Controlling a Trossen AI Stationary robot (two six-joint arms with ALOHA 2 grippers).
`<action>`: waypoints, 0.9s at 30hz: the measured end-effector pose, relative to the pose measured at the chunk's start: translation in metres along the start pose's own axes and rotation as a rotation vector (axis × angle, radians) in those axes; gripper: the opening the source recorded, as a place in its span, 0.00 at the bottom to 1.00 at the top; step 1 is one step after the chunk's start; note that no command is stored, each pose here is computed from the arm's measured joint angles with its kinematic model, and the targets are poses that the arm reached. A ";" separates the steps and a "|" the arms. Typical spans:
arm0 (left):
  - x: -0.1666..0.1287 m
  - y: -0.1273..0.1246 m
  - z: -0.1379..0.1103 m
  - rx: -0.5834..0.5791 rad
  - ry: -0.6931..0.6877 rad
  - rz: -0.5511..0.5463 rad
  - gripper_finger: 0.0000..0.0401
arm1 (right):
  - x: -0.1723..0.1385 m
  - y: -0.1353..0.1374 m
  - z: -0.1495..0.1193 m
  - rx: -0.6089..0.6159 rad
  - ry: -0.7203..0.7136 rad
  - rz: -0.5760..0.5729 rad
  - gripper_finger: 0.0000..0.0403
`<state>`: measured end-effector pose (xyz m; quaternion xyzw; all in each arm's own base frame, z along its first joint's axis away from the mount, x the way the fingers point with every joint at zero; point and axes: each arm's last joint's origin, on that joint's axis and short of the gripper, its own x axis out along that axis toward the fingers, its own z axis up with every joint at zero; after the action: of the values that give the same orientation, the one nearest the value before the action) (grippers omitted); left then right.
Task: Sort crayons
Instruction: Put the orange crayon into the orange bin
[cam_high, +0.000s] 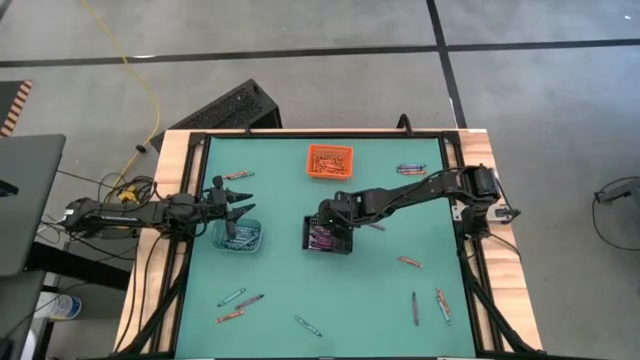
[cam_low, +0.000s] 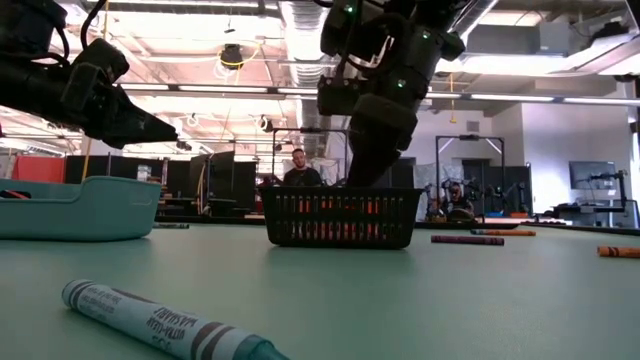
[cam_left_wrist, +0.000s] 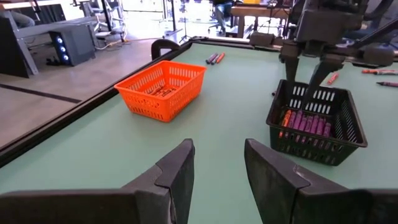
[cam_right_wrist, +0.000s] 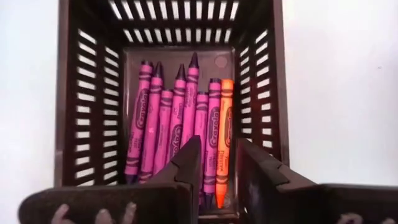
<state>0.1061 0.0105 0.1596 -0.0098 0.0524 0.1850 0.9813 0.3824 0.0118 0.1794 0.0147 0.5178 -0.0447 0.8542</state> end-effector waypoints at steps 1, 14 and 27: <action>0.000 0.000 0.000 0.000 0.000 0.000 0.32 | 0.000 0.000 0.000 0.000 -0.001 0.000 0.24; 0.000 0.000 0.000 0.000 0.000 0.000 0.32 | 0.042 0.002 -0.010 -0.017 0.090 -0.032 0.24; 0.000 0.000 0.000 0.000 -0.001 0.001 0.32 | 0.034 0.001 -0.007 -0.050 0.064 -0.026 0.16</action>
<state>0.1061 0.0105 0.1597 -0.0098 0.0521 0.1855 0.9812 0.3917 0.0116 0.1464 -0.0121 0.5460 -0.0421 0.8366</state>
